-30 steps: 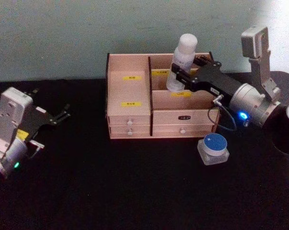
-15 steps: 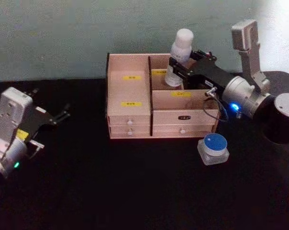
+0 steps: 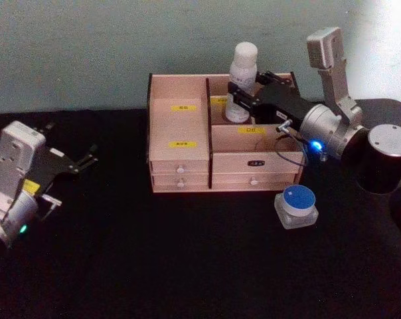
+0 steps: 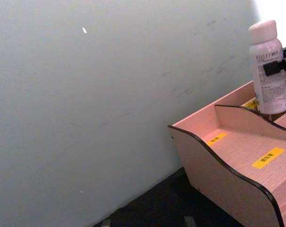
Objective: Pick up the facial cleanser and watermelon frost from the table and place them into the tiered storage box.
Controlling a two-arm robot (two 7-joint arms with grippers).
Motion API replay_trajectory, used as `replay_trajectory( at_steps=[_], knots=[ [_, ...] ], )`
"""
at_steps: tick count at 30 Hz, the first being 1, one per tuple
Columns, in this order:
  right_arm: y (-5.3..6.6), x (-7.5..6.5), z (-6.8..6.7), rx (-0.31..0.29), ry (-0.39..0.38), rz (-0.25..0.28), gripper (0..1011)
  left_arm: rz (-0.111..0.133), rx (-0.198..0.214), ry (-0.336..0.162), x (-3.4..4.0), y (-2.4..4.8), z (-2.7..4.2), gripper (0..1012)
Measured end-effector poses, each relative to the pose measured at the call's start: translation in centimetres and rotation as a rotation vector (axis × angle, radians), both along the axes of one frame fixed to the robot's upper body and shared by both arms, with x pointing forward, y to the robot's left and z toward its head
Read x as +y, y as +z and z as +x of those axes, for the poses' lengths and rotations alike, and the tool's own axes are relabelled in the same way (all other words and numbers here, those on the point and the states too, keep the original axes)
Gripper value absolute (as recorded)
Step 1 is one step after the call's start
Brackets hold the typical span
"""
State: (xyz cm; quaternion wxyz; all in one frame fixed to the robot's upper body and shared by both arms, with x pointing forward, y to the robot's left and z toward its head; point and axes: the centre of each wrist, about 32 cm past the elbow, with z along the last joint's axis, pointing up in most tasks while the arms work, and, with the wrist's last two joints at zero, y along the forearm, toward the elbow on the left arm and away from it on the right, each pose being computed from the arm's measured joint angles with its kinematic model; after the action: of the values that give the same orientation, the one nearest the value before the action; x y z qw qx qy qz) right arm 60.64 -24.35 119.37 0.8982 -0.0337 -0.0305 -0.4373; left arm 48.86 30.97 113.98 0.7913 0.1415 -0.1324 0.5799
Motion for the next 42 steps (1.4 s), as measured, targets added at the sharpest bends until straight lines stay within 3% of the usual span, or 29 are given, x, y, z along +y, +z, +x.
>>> replay_trajectory(
  at_steps=[26,42],
  knots=[
    [-1.8,0.3,0.7,0.092,0.005,-0.043,593,0.0,0.0,0.0,0.0,0.0,0.0,1001],
    [-1.9,0.3,0.8,0.1,0.006,-0.042,593,0.0,0.0,0.0,0.0,0.0,0.0,1001]
  ],
)
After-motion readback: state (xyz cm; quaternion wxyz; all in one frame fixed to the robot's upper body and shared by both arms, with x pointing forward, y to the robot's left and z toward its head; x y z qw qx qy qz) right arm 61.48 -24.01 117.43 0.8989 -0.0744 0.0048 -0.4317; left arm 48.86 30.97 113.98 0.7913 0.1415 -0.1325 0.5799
